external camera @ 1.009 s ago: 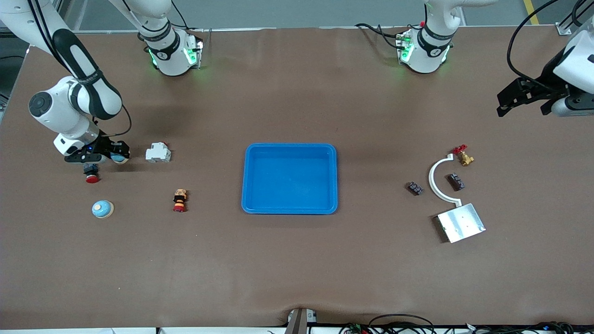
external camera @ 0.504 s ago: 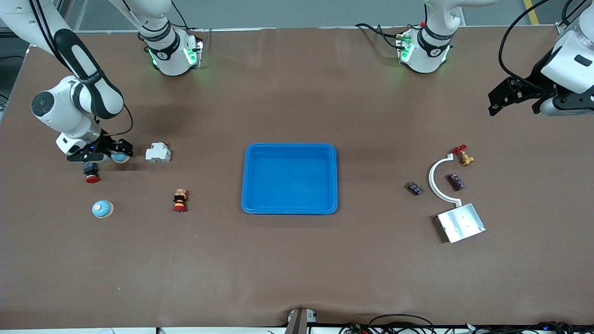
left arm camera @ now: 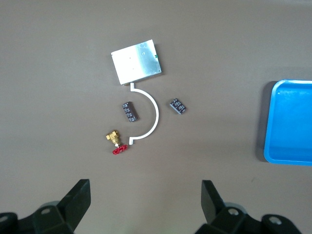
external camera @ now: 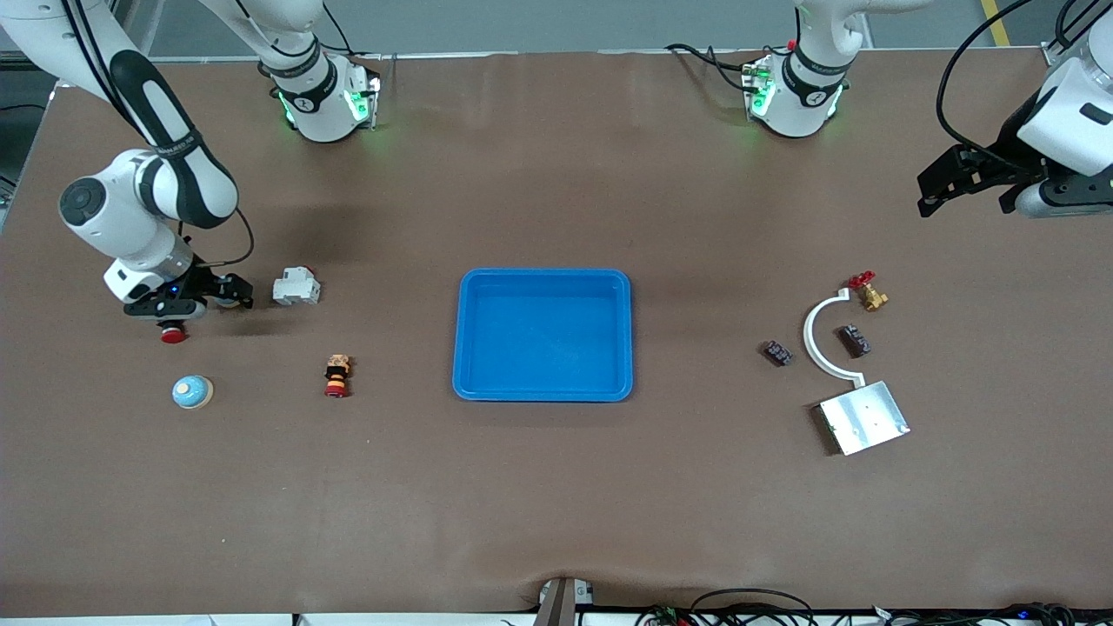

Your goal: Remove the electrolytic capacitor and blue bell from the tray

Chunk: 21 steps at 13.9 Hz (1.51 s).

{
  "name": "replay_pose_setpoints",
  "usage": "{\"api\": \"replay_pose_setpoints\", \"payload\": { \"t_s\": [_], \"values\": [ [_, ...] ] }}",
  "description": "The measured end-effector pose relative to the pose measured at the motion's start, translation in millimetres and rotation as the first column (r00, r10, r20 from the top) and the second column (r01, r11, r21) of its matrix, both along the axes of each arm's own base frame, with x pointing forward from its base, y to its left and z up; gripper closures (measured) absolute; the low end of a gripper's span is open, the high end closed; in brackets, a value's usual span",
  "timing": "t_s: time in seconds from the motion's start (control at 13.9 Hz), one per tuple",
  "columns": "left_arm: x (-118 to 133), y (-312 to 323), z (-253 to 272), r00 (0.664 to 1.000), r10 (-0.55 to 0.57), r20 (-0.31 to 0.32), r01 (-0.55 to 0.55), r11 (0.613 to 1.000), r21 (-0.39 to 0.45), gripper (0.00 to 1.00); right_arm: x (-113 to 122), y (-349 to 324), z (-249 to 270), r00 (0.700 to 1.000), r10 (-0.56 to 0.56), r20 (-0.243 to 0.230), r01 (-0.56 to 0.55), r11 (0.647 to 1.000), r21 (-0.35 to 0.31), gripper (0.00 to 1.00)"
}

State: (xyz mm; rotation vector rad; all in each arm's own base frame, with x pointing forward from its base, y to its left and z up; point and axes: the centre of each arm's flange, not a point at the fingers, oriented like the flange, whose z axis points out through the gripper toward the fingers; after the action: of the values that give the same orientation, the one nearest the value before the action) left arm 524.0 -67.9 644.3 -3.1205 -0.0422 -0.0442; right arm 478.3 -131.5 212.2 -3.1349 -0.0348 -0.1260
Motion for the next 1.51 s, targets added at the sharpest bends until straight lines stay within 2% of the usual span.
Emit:
{"api": "replay_pose_setpoints", "payload": {
  "t_s": [0.29,0.86,1.22,1.51],
  "values": [
    [-2,1,1,1.000,0.001,-0.005,-0.001,1.000,0.001,0.00,50,-11,33,0.999,0.004,0.047,-0.004,1.000,-0.009,0.00],
    [-2,1,1,1.000,0.002,-0.006,-0.002,1.000,0.001,0.00,117,-37,-35,0.998,-0.014,0.054,0.013,1.000,0.016,0.00],
    [-2,1,1,1.000,0.002,-0.006,-0.002,1.000,0.001,0.00,143,-46,-37,0.996,-0.006,0.090,0.006,1.000,0.005,0.00],
    [-2,1,1,1.000,0.002,-0.005,-0.002,1.000,0.001,0.00,147,-47,-44,0.996,-0.005,0.088,0.005,1.000,0.005,0.00]
  ]
}}
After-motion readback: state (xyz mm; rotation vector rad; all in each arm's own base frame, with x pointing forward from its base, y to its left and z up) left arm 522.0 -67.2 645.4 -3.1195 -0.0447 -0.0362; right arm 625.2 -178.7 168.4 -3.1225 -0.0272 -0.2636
